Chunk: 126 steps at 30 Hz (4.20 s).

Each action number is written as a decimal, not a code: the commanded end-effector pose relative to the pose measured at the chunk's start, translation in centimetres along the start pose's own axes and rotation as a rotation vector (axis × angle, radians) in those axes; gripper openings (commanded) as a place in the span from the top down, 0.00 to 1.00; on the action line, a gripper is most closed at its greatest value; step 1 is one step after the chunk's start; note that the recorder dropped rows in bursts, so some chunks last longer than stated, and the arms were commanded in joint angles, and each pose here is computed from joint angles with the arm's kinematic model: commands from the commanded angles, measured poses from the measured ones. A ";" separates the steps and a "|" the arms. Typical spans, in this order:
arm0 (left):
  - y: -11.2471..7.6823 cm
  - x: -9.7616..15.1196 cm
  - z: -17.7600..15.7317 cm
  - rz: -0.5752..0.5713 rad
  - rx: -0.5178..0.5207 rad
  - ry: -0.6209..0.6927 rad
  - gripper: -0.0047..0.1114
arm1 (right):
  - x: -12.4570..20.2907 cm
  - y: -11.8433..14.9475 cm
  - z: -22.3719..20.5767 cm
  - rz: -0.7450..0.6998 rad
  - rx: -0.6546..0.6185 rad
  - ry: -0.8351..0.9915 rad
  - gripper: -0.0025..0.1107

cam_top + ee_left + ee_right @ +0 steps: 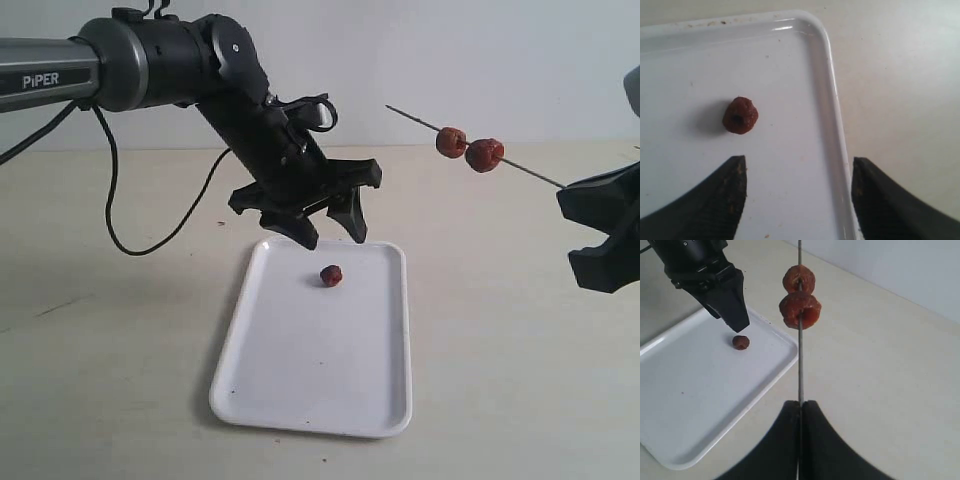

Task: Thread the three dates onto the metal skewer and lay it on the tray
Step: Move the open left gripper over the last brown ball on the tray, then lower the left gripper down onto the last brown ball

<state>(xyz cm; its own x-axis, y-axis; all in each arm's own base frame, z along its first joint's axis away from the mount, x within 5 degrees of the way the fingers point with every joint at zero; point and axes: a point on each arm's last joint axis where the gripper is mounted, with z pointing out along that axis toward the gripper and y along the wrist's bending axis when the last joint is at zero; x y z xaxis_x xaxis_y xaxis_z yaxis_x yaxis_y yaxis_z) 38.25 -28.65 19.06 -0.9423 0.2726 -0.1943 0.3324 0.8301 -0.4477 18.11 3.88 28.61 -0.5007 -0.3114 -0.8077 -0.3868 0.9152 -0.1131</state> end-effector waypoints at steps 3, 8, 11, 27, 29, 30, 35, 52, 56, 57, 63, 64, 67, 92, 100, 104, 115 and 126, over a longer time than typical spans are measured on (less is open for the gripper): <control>-0.3 0.0 -0.3 0.008 0.007 0.000 0.44 | 0.1 -0.1 -0.1 -0.001 0.010 -0.009 0.98; -0.2 0.0 -0.3 0.013 -0.001 0.004 0.44 | 0.1 -0.1 -0.1 -0.001 0.010 -0.009 0.98; -0.2 0.0 -0.3 0.013 -0.001 0.004 0.44 | 0.1 -0.1 -0.1 -0.001 0.010 -0.009 0.98; -0.1 0.4 -0.3 0.019 -0.013 0.040 0.44 | 0.1 -0.1 -0.1 0.003 0.010 -0.009 0.98; -0.1 0.4 -0.3 0.020 -0.014 0.040 0.44 | 0.1 -0.1 -0.1 0.003 0.010 -0.009 0.98; -0.1 0.4 -0.3 0.020 -0.014 0.040 0.44 | 0.1 -0.1 -0.1 0.003 0.010 -0.009 0.98; -0.1 0.4 -0.3 0.021 -0.016 0.040 0.44 | 0.1 -0.1 -0.1 0.003 0.010 -0.009 0.98; -0.1 0.4 -0.3 0.021 -0.016 0.042 0.44 | 0.1 -0.1 -0.1 0.003 0.009 -0.008 0.98; -0.1 0.4 -0.3 0.022 -0.018 0.042 0.44 | 0.1 -0.1 -0.1 0.003 0.009 -0.008 0.98; -0.1 0.4 -0.3 0.022 -0.018 0.042 0.44 | 0.1 -0.1 -0.1 0.003 0.009 -0.008 0.98; -0.1 0.4 -0.3 0.022 -0.018 0.042 0.44 | 0.1 -0.1 -0.1 0.003 0.007 -0.006 0.98; -0.1 0.4 -0.3 0.022 -0.018 0.042 0.44 | 0.1 -0.1 -0.1 0.003 0.007 -0.006 0.98; -0.1 0.4 -0.3 0.022 -0.018 0.044 0.44 | 0.1 -0.1 -0.1 0.003 0.007 -0.006 0.98; -0.1 0.4 -0.3 0.026 -0.018 0.049 0.44 | 0.1 -0.1 -0.1 0.005 0.008 -0.006 0.98; 0.0 0.5 -0.3 0.028 -0.022 0.053 0.44 | 0.1 -0.1 -0.1 0.005 0.008 -0.006 0.98; 0.2 0.5 -0.3 0.037 -0.044 0.055 0.44 | 0.2 0.0 -0.1 0.005 0.003 0.000 0.98; 1.7 -0.7 -0.6 -0.024 -0.105 -0.047 0.44 | 0.2 0.0 -0.1 0.005 -0.001 0.007 0.98; 1.3 -1.9 3.2 -0.100 -0.135 0.093 0.44 | 0.2 0.0 -0.1 0.001 -0.001 0.007 0.98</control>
<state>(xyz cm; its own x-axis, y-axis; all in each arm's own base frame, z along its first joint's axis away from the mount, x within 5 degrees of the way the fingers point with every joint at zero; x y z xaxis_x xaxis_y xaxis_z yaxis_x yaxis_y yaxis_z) 40.67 -29.06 16.26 -0.9704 0.2259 -0.0854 0.2414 0.8996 -0.3640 18.00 3.93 28.48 -0.5141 -0.3141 -0.7981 -0.3941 0.9130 -0.1054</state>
